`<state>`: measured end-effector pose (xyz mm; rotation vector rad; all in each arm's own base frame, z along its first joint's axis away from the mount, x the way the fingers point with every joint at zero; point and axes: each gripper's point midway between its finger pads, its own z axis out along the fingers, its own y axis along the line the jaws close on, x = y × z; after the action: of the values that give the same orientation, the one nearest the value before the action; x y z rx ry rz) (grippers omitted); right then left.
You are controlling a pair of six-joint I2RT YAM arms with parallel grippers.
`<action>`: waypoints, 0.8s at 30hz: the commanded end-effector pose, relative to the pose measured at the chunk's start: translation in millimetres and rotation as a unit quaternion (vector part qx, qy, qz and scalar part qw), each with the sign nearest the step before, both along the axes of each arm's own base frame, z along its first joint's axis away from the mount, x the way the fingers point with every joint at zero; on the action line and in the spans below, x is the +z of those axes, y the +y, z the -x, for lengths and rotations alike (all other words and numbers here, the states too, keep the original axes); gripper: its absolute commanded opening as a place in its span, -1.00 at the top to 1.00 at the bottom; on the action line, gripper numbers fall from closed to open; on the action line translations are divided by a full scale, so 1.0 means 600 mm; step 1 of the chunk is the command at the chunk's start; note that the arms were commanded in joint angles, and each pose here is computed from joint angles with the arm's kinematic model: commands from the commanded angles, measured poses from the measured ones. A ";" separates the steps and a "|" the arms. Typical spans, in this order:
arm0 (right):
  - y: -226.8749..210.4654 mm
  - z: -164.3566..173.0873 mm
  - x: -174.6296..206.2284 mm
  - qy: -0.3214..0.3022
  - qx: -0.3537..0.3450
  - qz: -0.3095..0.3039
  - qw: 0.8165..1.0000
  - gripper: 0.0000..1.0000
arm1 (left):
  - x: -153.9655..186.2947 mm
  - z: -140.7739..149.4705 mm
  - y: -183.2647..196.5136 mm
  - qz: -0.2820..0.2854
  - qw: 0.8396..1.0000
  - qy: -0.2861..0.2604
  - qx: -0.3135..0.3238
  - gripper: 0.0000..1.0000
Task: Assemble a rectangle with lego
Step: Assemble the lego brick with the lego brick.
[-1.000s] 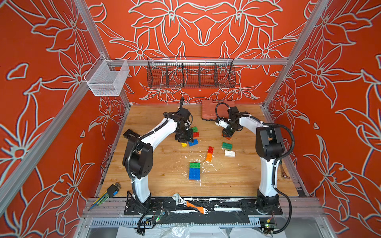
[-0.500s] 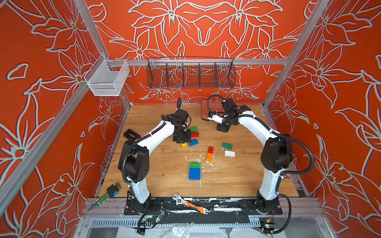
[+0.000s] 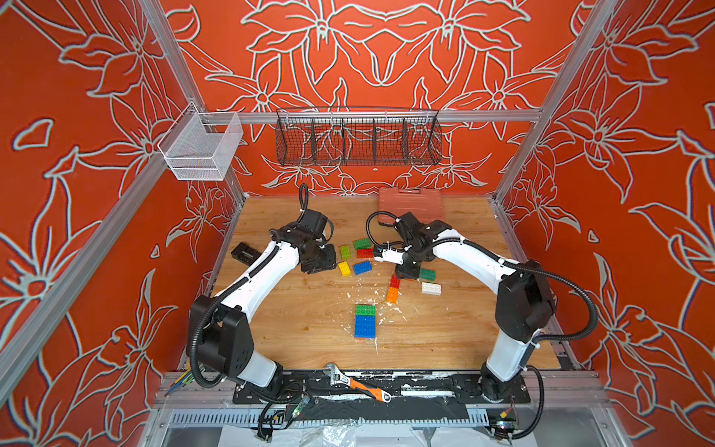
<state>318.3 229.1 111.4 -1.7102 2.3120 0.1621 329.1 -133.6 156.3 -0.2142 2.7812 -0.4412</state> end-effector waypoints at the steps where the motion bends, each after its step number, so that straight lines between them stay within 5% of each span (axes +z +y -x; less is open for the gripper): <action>1: 0.013 0.013 -0.002 0.007 0.000 -0.016 1.000 0.91 | 0.005 0.010 0.015 -0.009 1.000 -0.005 0.009 0.15; 24: 0.033 0.021 -0.088 0.041 0.006 -0.007 0.999 0.94 | -0.021 0.018 0.012 0.006 1.000 0.010 0.008 0.15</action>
<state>313.7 245.0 65.7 -1.7198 2.3452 0.2117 319.5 -128.3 145.2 -0.2314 2.7945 -0.4499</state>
